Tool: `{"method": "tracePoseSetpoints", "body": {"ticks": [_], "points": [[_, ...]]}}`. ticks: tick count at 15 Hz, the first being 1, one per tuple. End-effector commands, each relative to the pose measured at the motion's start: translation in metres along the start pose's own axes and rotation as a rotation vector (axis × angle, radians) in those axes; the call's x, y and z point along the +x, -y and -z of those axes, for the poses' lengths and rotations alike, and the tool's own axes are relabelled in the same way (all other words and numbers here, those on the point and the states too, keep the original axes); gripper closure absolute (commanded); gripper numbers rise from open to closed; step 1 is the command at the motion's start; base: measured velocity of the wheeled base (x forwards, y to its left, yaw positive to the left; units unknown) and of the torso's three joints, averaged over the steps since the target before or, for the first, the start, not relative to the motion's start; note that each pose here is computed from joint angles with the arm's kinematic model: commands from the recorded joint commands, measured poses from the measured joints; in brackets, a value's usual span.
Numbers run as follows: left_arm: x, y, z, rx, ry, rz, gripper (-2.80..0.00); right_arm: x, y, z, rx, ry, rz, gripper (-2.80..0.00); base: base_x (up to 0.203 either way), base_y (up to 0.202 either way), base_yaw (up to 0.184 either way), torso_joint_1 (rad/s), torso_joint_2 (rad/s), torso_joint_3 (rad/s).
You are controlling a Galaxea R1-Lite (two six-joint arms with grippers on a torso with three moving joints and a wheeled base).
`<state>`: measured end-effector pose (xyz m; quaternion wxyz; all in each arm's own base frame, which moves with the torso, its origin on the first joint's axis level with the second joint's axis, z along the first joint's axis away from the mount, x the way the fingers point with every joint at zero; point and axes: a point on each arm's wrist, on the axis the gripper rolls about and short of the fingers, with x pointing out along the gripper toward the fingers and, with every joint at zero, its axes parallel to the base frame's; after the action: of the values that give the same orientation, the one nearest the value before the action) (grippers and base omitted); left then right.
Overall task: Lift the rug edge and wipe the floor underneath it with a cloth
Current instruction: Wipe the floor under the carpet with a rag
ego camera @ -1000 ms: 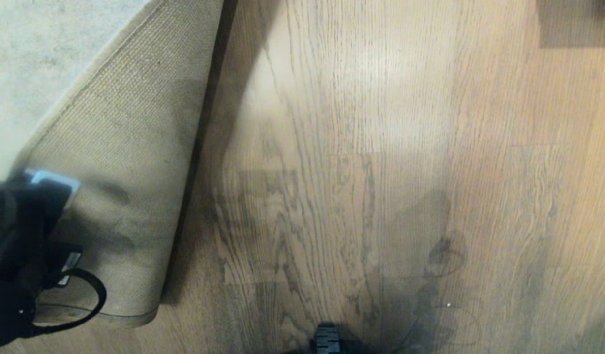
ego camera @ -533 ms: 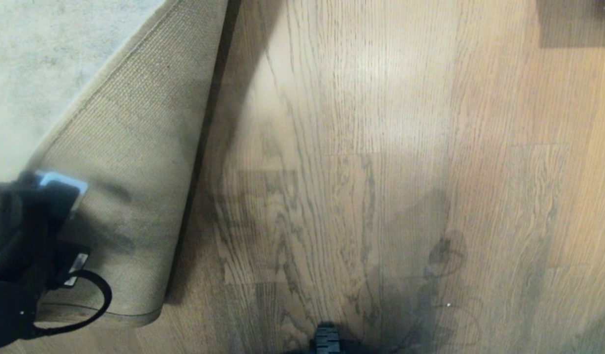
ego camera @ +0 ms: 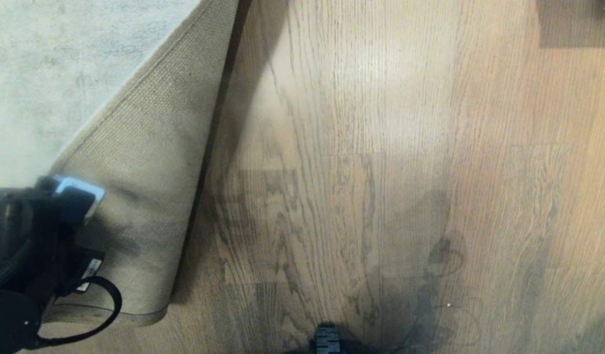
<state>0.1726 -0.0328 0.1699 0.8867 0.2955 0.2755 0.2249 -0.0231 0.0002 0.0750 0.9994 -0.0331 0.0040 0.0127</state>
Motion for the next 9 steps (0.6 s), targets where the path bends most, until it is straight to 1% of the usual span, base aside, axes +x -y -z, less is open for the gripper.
{"method": "tracePoseSetpoints", "body": {"ticks": [1, 4, 6, 9], "points": [[-0.001, 0.0, 0.003, 0.01, 0.003, 0.012, 0.0, 0.0, 0.0, 0.0, 0.0, -0.002, -0.004, 0.0, 0.0, 0.0, 0.0, 0.0, 0.0, 0.0], [-0.004, -0.001, 0.006, 0.023, 0.009, 0.045, 0.0, 0.0, 0.0, 0.0, 0.005, -0.001, -0.006, 0.0, 0.0, 0.0, 0.0, 0.0, 0.0, 0.0], [-0.009, -0.004, 0.01, 0.048, 0.018, 0.103, 0.0, 0.0, 0.0, 0.0, 0.005, -0.001, -0.006, 0.0, 0.0, 0.0, 0.0, 0.0, 0.0, 0.0], [-0.017, -0.011, 0.013, 0.127, 0.066, 0.188, 0.0, 0.0, 0.0, 0.0, 0.002, -0.002, -0.006, 0.0, 0.0, 0.0, 0.0, 0.0, 0.0, 0.0]]}}
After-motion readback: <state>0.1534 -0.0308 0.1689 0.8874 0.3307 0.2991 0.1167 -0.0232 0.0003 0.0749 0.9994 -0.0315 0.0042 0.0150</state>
